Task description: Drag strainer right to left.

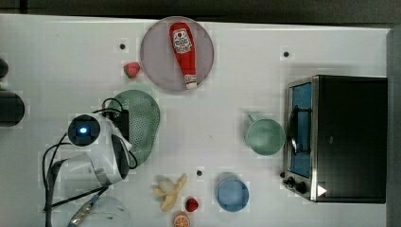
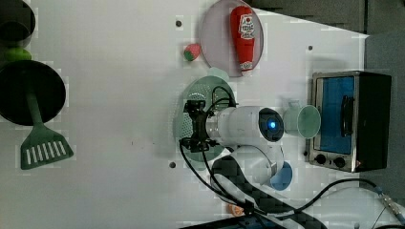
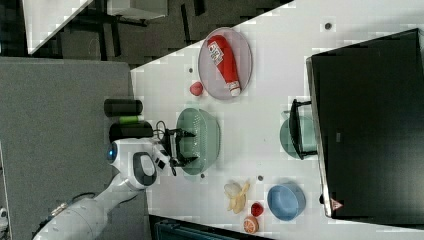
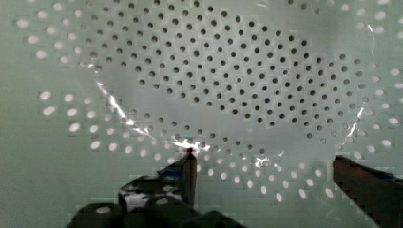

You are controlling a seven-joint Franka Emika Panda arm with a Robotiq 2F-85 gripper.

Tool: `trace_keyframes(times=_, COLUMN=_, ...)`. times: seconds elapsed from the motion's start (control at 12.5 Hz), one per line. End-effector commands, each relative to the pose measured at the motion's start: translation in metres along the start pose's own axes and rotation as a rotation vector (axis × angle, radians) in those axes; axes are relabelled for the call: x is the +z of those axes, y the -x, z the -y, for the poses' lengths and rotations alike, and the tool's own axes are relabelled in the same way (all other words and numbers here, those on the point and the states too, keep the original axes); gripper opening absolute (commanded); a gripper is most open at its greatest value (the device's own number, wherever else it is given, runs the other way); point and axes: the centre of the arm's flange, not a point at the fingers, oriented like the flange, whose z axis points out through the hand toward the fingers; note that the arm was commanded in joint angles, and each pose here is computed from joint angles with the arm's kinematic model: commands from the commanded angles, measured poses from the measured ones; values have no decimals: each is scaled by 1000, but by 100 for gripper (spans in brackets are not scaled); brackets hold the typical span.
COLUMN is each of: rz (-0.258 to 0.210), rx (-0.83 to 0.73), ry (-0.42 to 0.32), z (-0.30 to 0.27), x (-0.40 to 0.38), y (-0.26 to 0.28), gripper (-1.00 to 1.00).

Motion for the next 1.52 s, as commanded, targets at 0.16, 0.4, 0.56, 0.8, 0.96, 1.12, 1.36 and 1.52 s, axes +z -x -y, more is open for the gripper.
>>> trace_keyframes(times=0.16, rz=10, rx=46, ry=2, z=-10, x=9, y=52, gripper=100)
trace_keyframes(times=0.4, rz=18, rx=34, ry=-2, z=-9, x=11, y=72, gripper=100)
trace_keyframes(times=0.56, rz=26, rx=24, ry=-8, z=-6, x=10, y=84, gripper=100)
trace_keyframes(times=0.8, rz=48, rx=41, ry=-6, z=-3, x=10, y=100, gripper=100)
trace_keyframes(times=0.96, rz=61, rx=37, ry=-9, z=-4, x=10, y=112, gripper=100)
trace_keyframes(times=1.12, rz=71, rx=33, ry=-11, z=-3, x=11, y=123, gripper=100)
trace_keyframes(times=1.36, rz=81, rx=19, ry=-28, z=0, x=9, y=134, gripper=100)
trace_keyframes(times=1.52, rz=63, rx=-63, ry=-67, z=10, x=-12, y=127, gripper=100)
